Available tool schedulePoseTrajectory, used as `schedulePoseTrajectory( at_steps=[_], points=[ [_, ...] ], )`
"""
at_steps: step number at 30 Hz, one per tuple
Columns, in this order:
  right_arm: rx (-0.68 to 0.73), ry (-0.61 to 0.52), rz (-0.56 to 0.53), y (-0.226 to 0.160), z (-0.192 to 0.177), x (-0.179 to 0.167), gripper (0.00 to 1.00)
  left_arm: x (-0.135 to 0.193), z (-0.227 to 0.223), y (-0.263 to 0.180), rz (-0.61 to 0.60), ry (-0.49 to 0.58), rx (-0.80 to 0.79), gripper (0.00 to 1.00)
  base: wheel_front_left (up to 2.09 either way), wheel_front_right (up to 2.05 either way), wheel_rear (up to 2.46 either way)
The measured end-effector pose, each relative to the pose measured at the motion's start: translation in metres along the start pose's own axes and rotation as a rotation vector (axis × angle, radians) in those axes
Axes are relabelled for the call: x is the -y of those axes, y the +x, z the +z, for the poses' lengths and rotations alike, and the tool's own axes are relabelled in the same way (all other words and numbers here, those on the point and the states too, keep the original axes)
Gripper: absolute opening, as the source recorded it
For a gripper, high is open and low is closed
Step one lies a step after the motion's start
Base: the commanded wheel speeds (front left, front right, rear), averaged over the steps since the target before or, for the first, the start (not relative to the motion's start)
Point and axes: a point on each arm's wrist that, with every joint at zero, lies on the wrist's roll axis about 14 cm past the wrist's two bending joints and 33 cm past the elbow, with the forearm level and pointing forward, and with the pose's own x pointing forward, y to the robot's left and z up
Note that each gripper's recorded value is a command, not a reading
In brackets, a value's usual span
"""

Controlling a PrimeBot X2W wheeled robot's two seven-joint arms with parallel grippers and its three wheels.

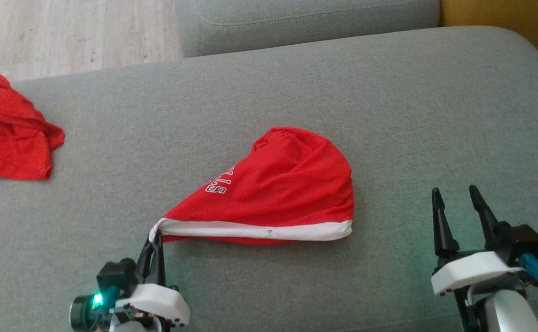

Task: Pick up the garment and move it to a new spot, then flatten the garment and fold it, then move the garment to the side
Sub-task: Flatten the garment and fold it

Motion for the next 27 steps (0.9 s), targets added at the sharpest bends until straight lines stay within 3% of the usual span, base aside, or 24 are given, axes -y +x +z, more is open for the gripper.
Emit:
schedulePoseTrajectory(
  at_steps=[10, 12, 13, 14, 27],
  points=[
    [-0.005, 0.003, 0.0, -0.002, -0.003, 0.0, 1.0, -0.019, -0.007, -0.006, 0.07, 0.021, -0.018, 0.0, 0.0, 0.0, 0.0],
    [-0.004, 0.003, 0.0, -0.002, -0.003, 0.0, 1.0, -0.02, -0.009, -0.007, 0.073, 0.018, -0.022, 0.46, 0.0, 0.0, 0.0],
    [-0.004, 0.003, 0.0, -0.002, -0.003, 0.0, 1.0, -0.02, -0.009, -0.008, 0.076, 0.015, -0.022, 0.84, 0.0, 0.0, 0.0],
    [-0.003, 0.004, 0.001, -0.002, -0.002, 0.0, 1.0, -0.02, -0.009, -0.009, 0.076, 0.014, -0.02, 1.0, 0.0, 0.0, 0.0],
    [0.018, 0.004, 0.025, -0.001, 0.004, -0.008, 1.0, -0.023, 0.008, -0.026, 0.07, -0.01, 0.06, 1.0, 0.0, 0.0, 0.0]
  ],
)
